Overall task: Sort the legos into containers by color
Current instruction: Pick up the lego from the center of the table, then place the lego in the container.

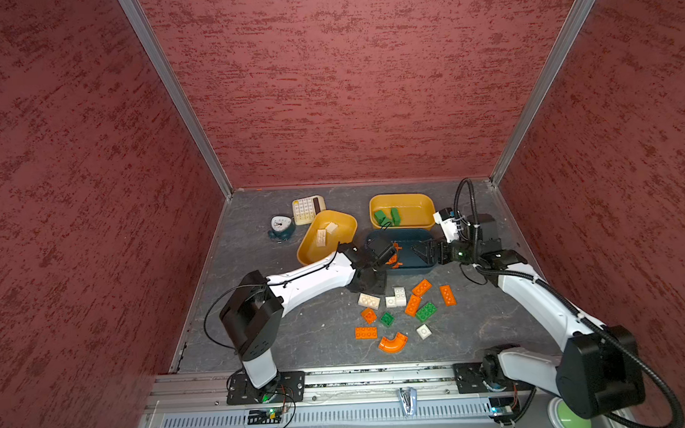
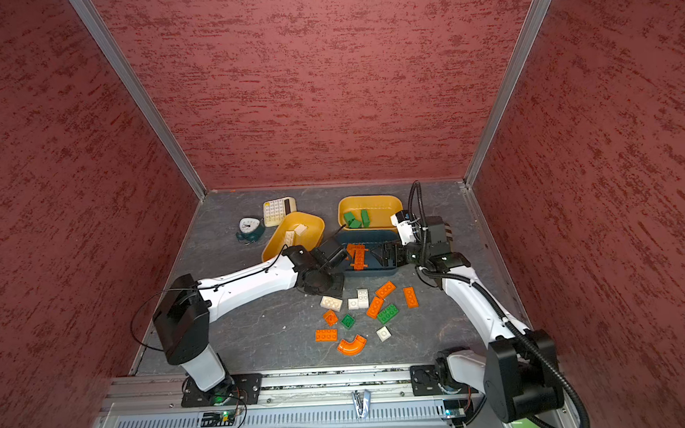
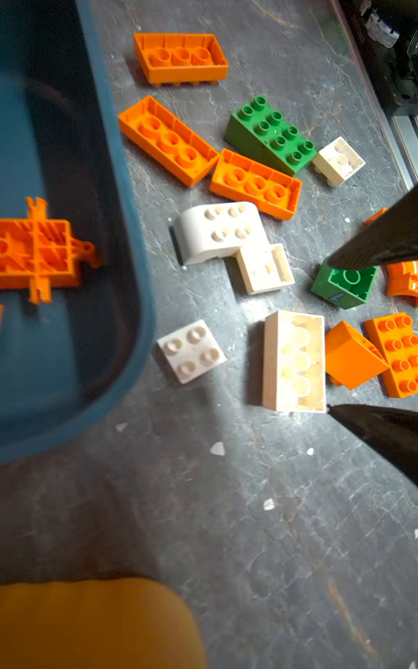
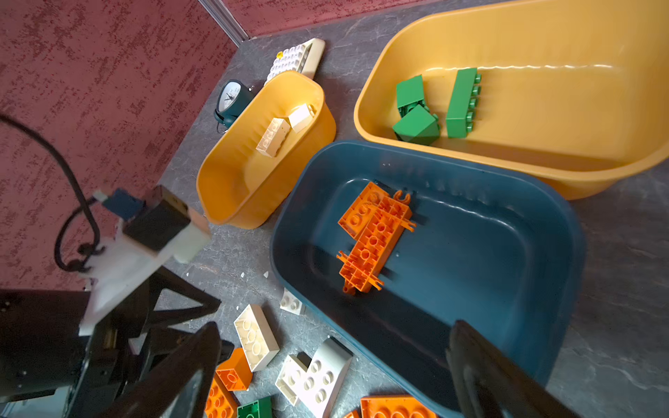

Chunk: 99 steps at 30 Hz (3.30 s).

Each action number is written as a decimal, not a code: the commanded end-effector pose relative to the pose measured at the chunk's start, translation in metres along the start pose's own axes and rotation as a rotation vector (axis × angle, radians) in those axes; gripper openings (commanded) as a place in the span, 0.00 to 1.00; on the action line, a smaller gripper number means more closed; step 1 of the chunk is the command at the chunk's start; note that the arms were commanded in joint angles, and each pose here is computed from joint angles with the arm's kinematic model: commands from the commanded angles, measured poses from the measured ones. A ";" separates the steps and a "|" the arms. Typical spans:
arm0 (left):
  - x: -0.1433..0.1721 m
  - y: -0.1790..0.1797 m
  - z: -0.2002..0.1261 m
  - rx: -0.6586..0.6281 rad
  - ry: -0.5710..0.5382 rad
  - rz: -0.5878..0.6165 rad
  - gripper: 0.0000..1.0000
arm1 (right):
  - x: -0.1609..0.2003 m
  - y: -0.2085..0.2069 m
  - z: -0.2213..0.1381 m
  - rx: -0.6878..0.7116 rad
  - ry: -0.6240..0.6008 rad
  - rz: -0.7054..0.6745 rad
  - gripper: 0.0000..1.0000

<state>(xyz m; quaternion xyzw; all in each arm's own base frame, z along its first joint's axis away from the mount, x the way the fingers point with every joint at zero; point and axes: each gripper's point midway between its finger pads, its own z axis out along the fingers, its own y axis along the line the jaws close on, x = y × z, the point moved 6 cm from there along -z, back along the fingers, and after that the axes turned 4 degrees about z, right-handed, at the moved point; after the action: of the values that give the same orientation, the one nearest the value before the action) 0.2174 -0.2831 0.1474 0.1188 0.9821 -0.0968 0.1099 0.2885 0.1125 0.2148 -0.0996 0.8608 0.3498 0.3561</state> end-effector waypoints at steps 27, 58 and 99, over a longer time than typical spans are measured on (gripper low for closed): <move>0.023 0.016 0.033 -0.099 -0.115 -0.790 0.69 | 0.004 0.006 0.012 -0.059 0.009 -0.034 0.99; 0.042 0.025 0.053 -0.274 -0.045 -0.783 0.56 | 0.006 0.009 0.013 -0.092 0.009 -0.023 0.99; -0.079 0.055 -0.064 -0.154 -0.278 -0.071 0.31 | -0.007 0.014 0.009 -0.092 -0.026 -0.043 0.99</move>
<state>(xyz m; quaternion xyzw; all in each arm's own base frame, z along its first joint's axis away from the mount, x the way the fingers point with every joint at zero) 0.2797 -0.2556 0.2129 -0.0094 0.9665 -0.0851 0.2420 0.2876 0.1248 0.2055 -0.1129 0.8520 0.3777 0.3444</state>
